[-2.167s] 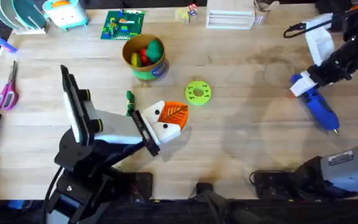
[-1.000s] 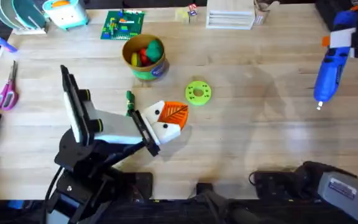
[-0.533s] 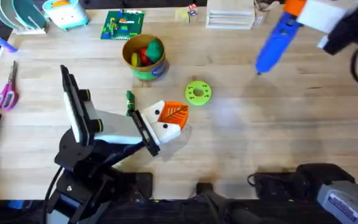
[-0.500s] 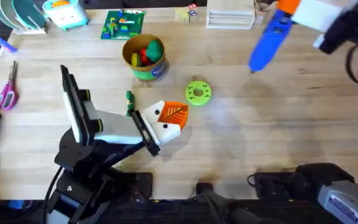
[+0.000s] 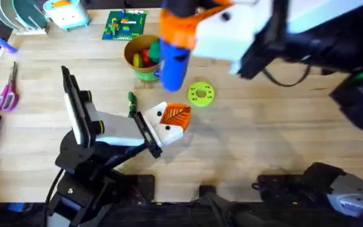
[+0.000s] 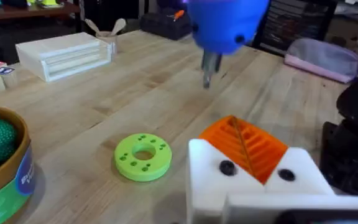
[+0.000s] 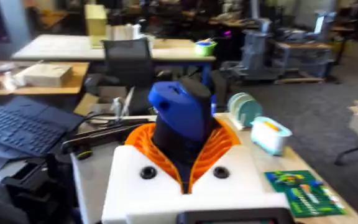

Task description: Pick up the gripper from the table and insert it into the empty holder that is missing its gripper. Then pick up a screw, insert it into the mounting hole, and use the screwdriver to tighten it. Finally, clean up the table by picking up the vegetable and placing it into the bucket.

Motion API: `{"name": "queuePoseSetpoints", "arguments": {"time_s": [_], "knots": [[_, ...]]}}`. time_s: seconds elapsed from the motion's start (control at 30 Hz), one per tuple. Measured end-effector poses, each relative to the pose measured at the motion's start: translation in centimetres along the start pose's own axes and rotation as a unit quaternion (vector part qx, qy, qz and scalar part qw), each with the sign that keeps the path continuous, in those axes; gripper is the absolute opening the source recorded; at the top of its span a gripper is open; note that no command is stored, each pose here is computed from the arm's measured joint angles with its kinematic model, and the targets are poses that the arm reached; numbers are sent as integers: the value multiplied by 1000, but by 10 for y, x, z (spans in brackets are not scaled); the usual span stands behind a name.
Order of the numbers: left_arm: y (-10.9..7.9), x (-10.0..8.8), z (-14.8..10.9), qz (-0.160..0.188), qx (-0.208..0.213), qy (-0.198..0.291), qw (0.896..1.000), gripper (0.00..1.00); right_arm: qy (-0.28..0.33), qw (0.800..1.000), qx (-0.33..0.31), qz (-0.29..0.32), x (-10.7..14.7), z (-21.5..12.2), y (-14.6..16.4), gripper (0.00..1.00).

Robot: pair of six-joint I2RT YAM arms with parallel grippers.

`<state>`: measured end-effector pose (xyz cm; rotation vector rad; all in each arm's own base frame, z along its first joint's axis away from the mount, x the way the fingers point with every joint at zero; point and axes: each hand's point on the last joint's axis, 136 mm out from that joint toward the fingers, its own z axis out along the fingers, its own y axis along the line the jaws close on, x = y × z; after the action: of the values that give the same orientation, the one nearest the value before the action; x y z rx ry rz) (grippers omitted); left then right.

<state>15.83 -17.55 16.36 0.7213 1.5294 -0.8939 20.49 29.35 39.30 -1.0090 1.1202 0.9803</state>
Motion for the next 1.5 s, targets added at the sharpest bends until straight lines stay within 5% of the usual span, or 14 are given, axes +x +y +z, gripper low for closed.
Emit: {"name": "queuePoseSetpoints", "arguments": {"time_s": [0.27, 1.5], "knots": [[0, 0, 0, 0, 0, 0, 1000, 16, 5, 999, -50, 22, 18, 27, 24, 26], [-1, 0, 0, 0, 2, 1, 1000, 16, 29, 993, -48, 100, 39, 36, 19, 26]]}}
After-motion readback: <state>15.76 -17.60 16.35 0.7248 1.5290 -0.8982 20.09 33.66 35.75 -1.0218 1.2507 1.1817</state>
